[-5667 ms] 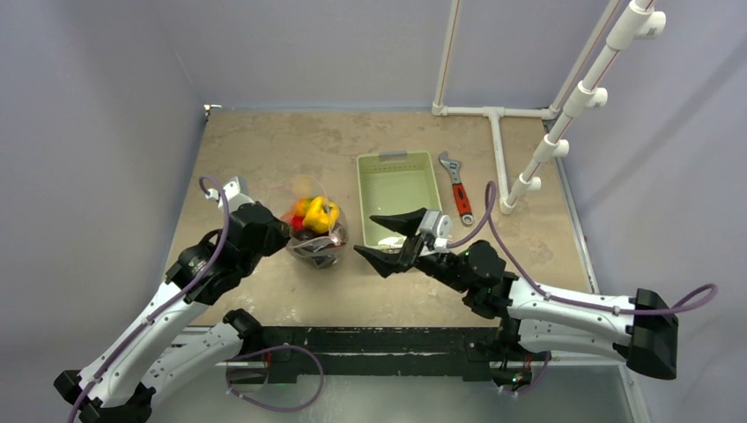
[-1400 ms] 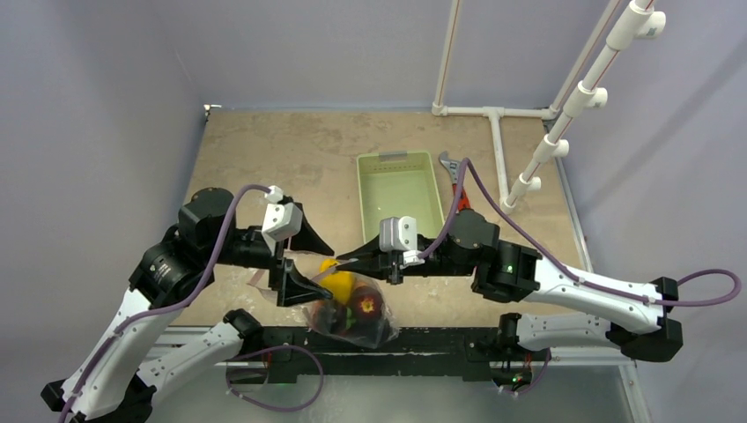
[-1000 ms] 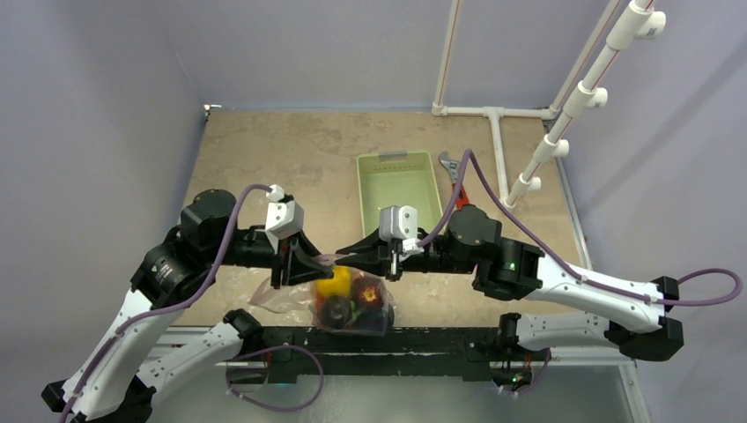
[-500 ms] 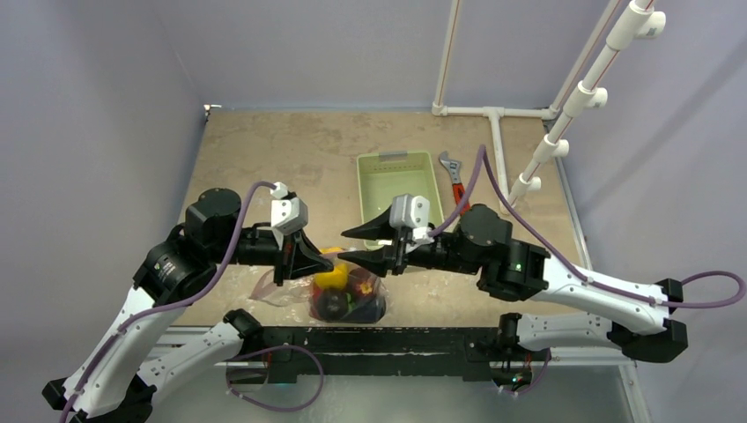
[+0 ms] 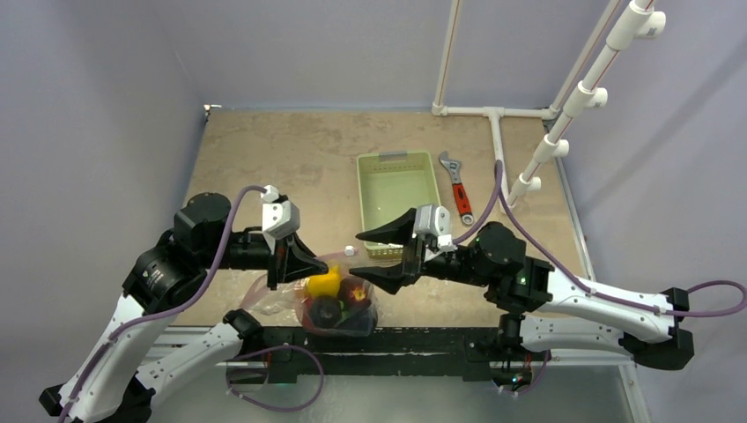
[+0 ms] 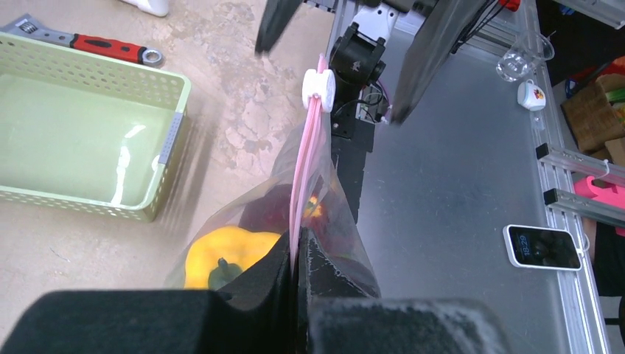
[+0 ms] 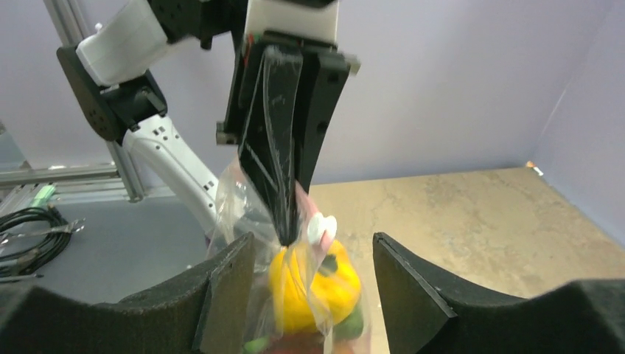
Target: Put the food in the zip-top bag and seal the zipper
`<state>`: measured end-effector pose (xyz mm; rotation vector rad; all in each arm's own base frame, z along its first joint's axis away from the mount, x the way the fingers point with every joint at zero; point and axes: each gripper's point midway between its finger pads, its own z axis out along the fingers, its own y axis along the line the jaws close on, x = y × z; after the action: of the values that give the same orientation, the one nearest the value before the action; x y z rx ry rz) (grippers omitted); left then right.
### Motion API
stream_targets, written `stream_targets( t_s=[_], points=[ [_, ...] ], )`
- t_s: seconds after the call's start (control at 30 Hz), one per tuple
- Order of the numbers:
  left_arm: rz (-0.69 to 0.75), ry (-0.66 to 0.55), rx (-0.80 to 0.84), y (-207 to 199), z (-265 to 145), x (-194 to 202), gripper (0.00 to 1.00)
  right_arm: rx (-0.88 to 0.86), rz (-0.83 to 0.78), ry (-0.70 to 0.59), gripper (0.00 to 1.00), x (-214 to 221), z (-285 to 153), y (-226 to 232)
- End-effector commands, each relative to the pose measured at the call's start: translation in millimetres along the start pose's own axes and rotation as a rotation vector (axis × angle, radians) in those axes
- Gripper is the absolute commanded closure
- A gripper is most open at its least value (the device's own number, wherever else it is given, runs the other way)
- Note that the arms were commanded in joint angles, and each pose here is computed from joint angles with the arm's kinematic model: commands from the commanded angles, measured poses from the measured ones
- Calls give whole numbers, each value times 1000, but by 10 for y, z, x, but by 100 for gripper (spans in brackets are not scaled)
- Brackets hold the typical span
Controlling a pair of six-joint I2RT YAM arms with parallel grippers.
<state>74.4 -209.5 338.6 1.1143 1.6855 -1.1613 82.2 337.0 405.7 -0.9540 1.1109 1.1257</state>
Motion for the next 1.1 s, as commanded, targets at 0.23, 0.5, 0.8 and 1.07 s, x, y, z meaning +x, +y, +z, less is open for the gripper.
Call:
stream_targets(
  t_s=[0.23,0.5,0.8,1.07],
  points=[
    [93,-90,6,-101,-99,-320,100,-49,79,-91,39,25,45,118],
    [101,-105,12,-135,-122,-345,100,-68,79,-127,46,13,175,136],
    [116,-121,23,-187,-158,-384,100,-98,83,-127,56,104,279,179],
    [121,-123,26,-192,-158,-396,100,-112,91,-154,74,84,340,199]
  ],
)
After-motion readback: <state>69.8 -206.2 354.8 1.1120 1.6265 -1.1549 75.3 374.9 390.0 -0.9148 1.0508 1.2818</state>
